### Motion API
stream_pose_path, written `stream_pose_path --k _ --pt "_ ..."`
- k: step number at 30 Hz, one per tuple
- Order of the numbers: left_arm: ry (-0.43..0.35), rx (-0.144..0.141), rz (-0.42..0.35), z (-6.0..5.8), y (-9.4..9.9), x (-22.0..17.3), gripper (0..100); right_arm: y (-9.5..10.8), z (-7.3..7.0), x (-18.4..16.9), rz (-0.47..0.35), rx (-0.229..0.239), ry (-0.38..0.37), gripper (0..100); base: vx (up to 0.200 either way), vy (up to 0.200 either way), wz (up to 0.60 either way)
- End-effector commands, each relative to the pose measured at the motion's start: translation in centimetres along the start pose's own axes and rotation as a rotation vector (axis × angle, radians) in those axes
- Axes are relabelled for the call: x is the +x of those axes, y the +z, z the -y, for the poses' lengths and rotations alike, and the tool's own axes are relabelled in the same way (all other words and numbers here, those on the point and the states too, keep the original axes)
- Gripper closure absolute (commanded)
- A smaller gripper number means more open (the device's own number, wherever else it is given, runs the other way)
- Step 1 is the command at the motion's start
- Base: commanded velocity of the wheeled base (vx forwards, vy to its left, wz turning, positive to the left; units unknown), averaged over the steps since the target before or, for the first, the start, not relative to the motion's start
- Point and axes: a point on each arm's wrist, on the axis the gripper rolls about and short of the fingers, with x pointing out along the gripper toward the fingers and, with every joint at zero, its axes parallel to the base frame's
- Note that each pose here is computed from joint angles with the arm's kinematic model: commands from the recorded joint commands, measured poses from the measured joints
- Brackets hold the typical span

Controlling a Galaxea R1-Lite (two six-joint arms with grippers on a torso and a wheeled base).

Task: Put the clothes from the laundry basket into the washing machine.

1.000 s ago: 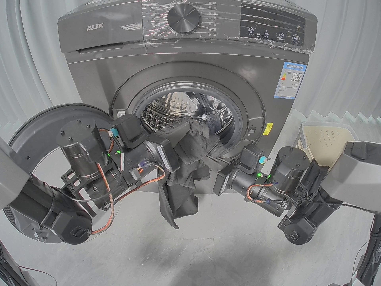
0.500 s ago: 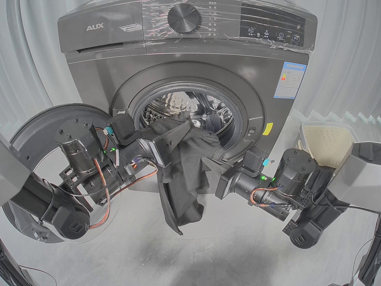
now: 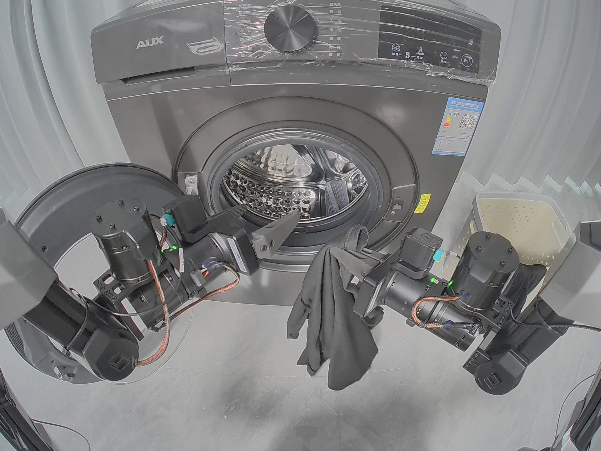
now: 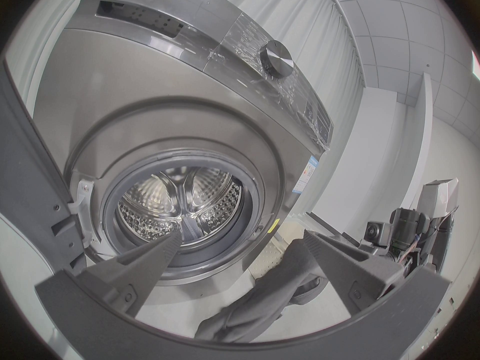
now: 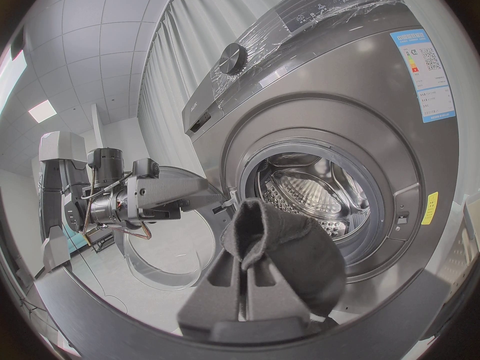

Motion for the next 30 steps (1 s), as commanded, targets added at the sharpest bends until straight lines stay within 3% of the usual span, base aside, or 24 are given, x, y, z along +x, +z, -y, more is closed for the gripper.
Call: stream_pose_path --k 1,5,10,16,30 --pt "0.006 -0.002 -0.033 -0.2 -0.7 -0.5 0 0.1 -0.1 -0.2 -0.001 -0.001 0.003 100 0.0 0.0 0.0" --pt "-0.025 0.002 -0.075 -0.1 -1.4 -1.1 0 -0.5 -0.1 -0.8 -0.035 0.0 0.005 100 0.0 0.0 0.0" --pt "-0.064 0.044 -0.137 -0.3 -2.6 -1.8 0 -1.1 -0.4 -2.2 -0.084 0.003 0.011 100 0.0 0.0 0.0" --pt "-0.09 0.058 -0.174 -0.5 -3.4 -2.0 0 -1.9 -0.8 -3.4 -0.138 0.002 0.029 100 0.0 0.0 0.0" --pt "-0.137 0.074 -0.223 -0.4 -4.4 -2.6 0 -1.2 -1.0 -2.6 -0.099 -0.002 0.046 100 0.0 0.0 0.0"
